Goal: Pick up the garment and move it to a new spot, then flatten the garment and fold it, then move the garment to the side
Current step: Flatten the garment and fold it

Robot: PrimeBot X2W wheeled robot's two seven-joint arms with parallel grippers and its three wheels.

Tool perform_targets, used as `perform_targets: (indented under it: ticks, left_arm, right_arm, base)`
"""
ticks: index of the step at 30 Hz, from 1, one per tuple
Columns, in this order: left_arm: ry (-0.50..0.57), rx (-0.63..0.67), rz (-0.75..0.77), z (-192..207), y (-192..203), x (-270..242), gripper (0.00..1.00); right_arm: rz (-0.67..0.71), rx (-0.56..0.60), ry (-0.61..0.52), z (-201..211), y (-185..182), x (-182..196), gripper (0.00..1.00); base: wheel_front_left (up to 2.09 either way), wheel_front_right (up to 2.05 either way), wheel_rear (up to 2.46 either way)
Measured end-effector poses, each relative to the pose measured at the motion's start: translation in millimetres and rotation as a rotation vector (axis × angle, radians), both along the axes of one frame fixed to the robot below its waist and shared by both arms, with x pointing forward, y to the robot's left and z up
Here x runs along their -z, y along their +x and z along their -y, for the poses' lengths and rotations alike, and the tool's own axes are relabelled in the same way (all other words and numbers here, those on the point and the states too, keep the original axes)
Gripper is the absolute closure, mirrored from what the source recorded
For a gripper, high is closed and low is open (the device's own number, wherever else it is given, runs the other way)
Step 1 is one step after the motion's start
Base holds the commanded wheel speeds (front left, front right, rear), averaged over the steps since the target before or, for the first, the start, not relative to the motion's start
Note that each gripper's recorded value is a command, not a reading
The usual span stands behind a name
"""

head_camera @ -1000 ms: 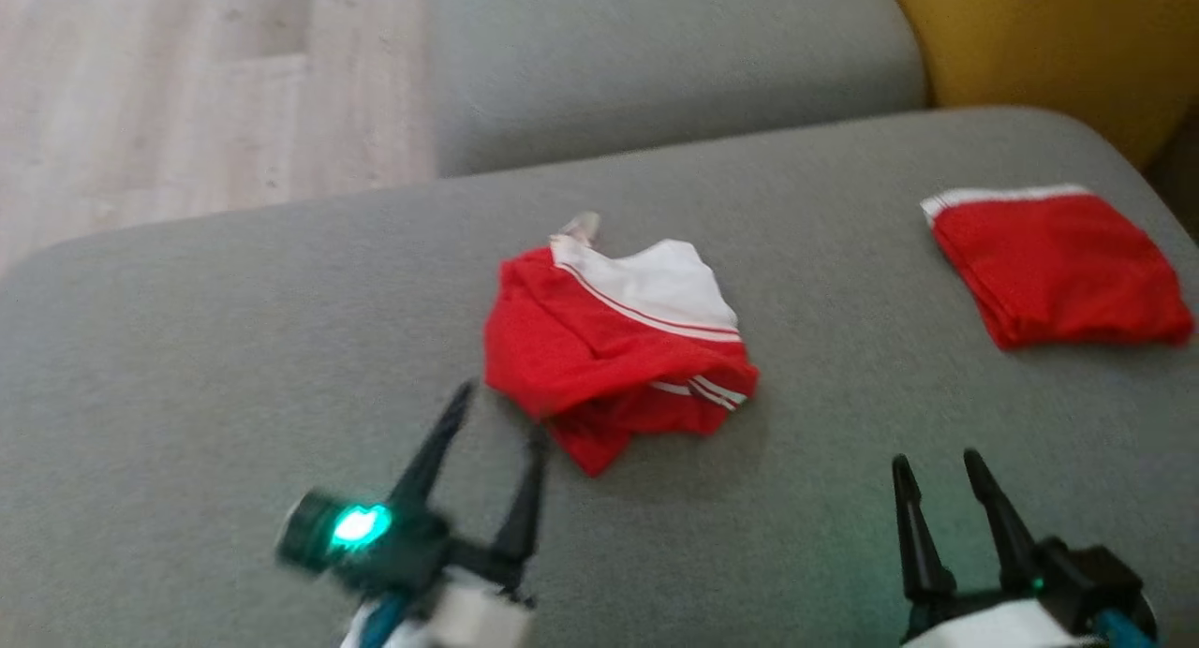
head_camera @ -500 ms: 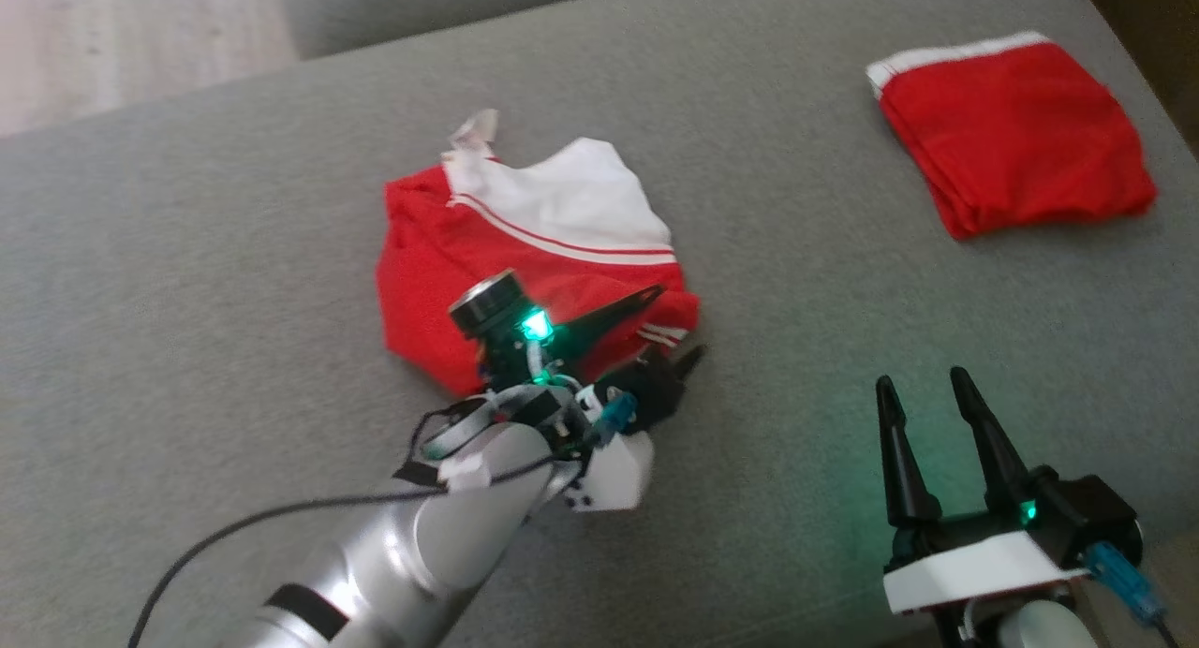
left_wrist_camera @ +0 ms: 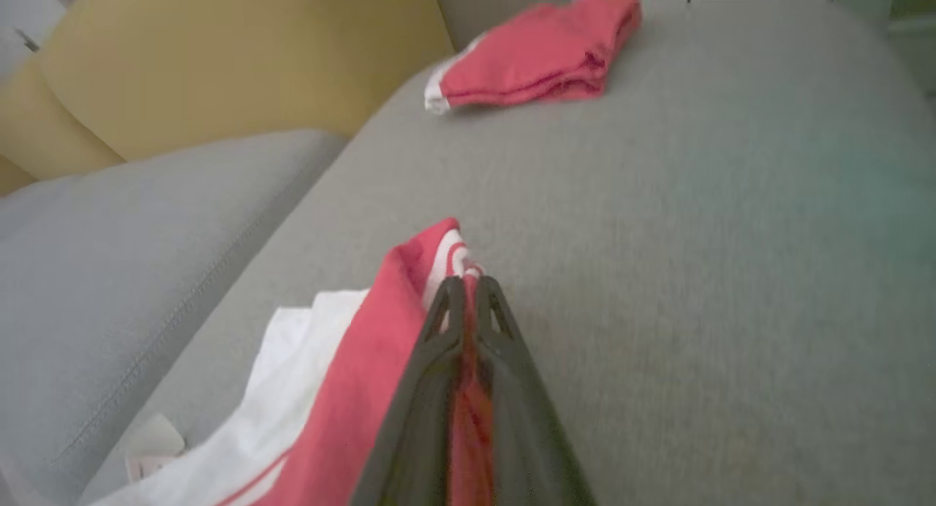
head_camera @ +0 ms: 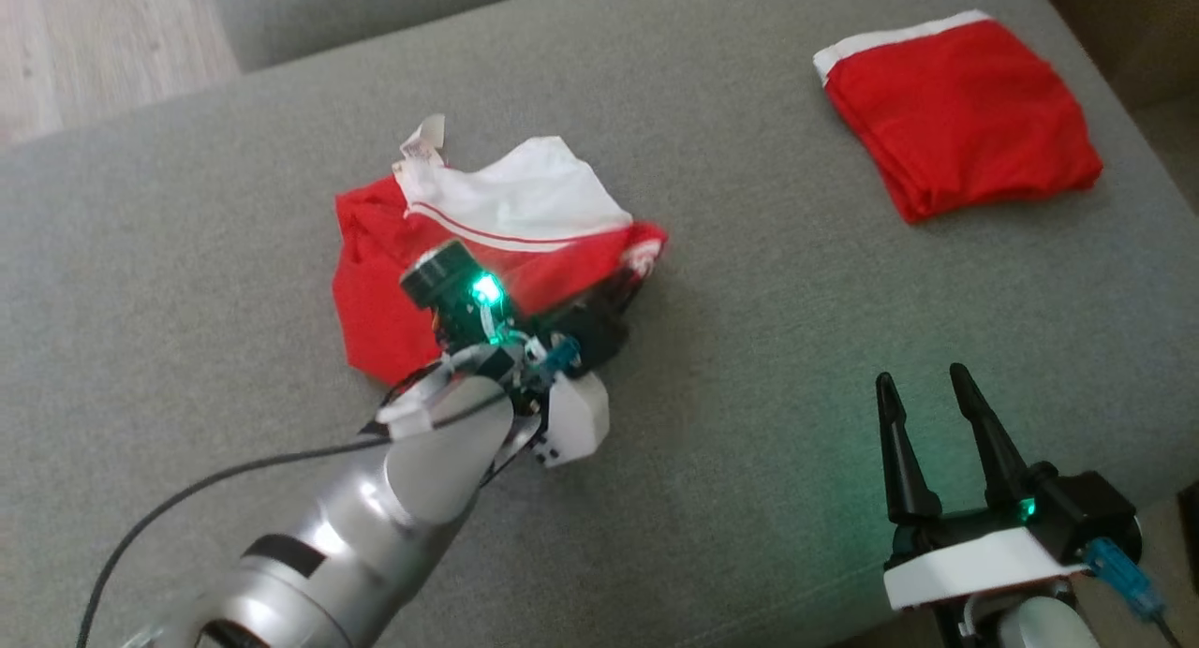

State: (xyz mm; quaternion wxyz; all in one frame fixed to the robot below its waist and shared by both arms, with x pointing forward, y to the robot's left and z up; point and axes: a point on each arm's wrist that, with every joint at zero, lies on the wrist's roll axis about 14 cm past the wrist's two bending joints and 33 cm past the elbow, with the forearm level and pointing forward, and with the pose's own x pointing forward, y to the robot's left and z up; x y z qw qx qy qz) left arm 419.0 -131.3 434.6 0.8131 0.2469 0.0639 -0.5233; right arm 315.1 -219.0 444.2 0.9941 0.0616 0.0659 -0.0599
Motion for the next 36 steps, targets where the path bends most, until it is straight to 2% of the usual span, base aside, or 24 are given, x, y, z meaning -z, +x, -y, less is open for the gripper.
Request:
perform_targets:
  ticks: [5,10,15,17,19,22,26,30,32,36]
  left_arm:
    - [-0.241,-0.011,0.025,22,13,-82,1.00]
    - [-0.473,-0.013,0.231,35,41,-229,1.00]
    - [-0.776,-0.052,0.366,12,43,-364,1.00]
    - [-0.854,-0.086,0.375,-4,47,-388,1.00]
    - [-0.880,-0.110,0.365,-12,50,-392,1.00]
    - [-0.870,-0.230,0.295,-43,74,-358,1.00]
    - [-0.768,-0.469,0.059,-98,94,-221,1.00]
    - [-0.673,-0.703,-0.216,-152,57,-74,1.00]
    - [-0.673,-0.792,-0.284,-175,35,-37,1.00]
    - [-0.707,-0.919,-0.337,-209,-10,-2,1.00]
  right_arm:
    - [0.045,0.008,0.005,1,-6,-12,0.00]
    - [0.067,0.022,0.021,2,-21,-16,0.00]
    - [0.070,0.040,0.030,4,-37,-15,0.00]
    - [0.071,0.046,0.029,7,-38,-15,0.00]
    - [0.072,0.046,0.028,8,-38,-15,0.00]
    - [0.082,0.031,0.024,5,-32,-18,0.00]
    - [0.086,-0.005,0.024,-3,-23,-20,0.00]
    - [0.077,-0.038,0.026,-11,-13,-17,0.00]
    - [0.067,-0.056,0.027,-15,-8,-15,0.00]
    - [0.050,-0.097,0.030,-26,3,-10,0.00]
  base:
    - [0.00,0.00,0.00]
    - [0.00,0.00,0.00]
    - [0.00,0.00,0.00]
    - [0.00,0.00,0.00]
    - [0.00,0.00,0.00]
    - [0.00,0.00,0.00]
    - [0.00,0.00,0.00]
    - [0.00,0.00,0.00]
    - [0.00,0.00,0.00]
    - [0.00,0.00,0.00]
